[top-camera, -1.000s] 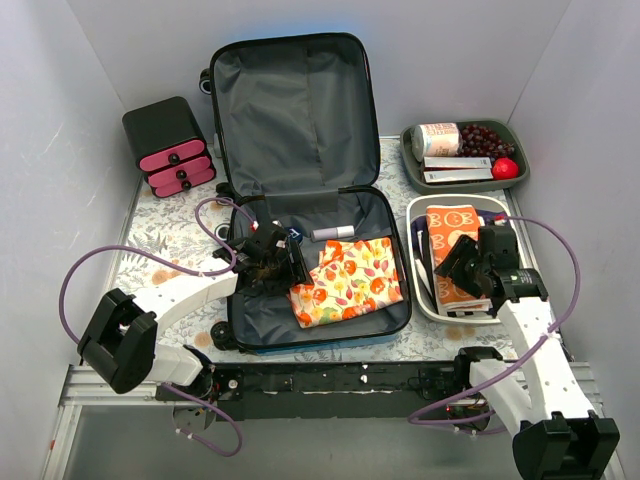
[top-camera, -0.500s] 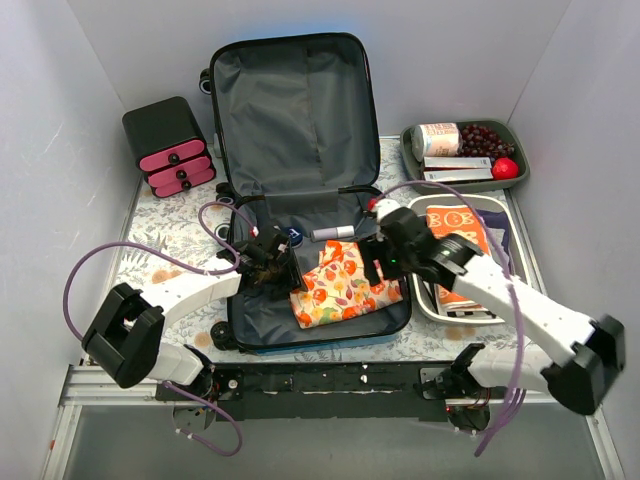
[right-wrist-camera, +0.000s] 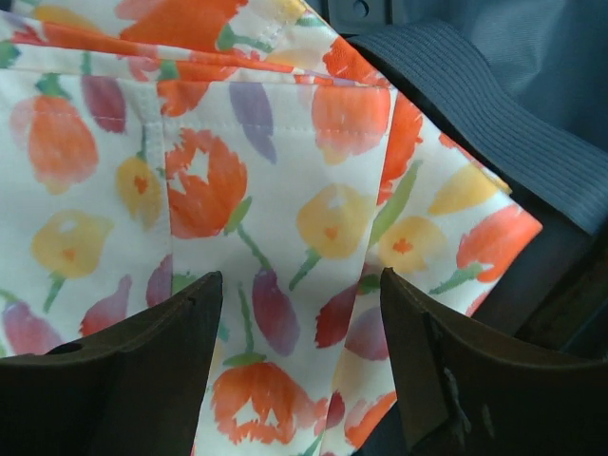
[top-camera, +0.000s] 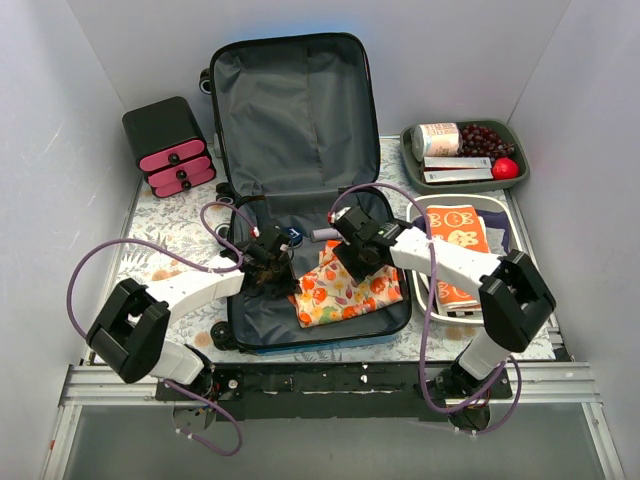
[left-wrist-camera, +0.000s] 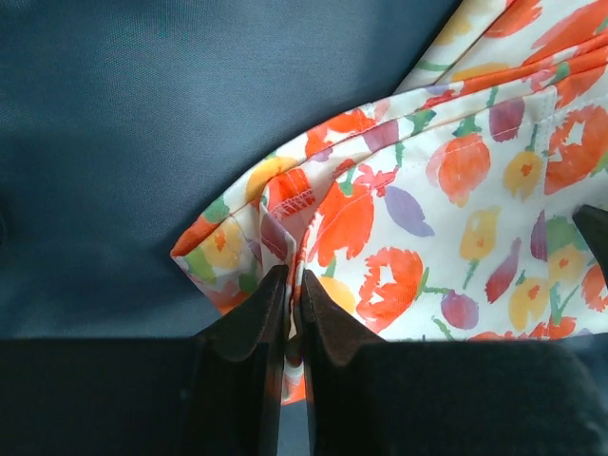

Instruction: Open, take out, and arrange the luggage

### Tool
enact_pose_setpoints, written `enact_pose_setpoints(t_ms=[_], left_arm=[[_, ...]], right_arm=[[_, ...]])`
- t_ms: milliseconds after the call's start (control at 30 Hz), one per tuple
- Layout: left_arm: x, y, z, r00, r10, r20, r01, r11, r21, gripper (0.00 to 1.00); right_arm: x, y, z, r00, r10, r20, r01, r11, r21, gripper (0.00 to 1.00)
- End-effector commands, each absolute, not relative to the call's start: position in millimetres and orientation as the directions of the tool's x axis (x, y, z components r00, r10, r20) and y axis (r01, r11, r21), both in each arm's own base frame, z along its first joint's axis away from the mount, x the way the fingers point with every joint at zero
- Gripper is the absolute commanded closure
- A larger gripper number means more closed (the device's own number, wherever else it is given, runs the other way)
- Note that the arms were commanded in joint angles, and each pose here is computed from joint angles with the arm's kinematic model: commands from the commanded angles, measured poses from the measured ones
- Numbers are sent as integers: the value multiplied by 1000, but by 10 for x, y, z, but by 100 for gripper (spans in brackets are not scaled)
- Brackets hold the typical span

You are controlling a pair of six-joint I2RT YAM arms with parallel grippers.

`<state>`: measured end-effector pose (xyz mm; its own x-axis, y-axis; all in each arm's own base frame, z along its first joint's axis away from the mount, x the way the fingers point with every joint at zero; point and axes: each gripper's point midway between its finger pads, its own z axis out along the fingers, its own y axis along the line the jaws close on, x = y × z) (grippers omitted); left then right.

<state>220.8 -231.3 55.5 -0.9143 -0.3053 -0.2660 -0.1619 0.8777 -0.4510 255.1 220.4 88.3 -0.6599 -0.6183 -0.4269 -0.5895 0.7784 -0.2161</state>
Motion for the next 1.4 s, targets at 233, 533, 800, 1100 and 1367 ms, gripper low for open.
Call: enact_pose_setpoints(t_ms=[233, 533, 800, 1100, 1367], left_arm=[[2388, -2268, 667, -882, -331, -335, -178, 892, -415, 95], [2466, -1887, 989, -788, -412, -458, -268, 898, -349, 100], [2550, -1978, 1184, -781, -340, -523, -138, 912, -386, 100], [2794, -2405, 1493, -761, -232, -606, 103, 878, -467, 100], [2856, -2262, 978, -793, -203, -574, 13, 937, -349, 97]], right_arm=[[2354, 2484, 752, -668, -578, -469, -666, 745, 31, 72], [1958, 3074, 936, -677, -530, -511, -722, 614, 320, 99], [2395, 2877, 1387, -688, -355, -633, -557, 818, 146, 99], [2246, 2252, 1317, -782, -200, -590, -299, 951, 75, 99], [2252, 1901, 1037, -836, -99, -540, -120, 993, 4, 93]])
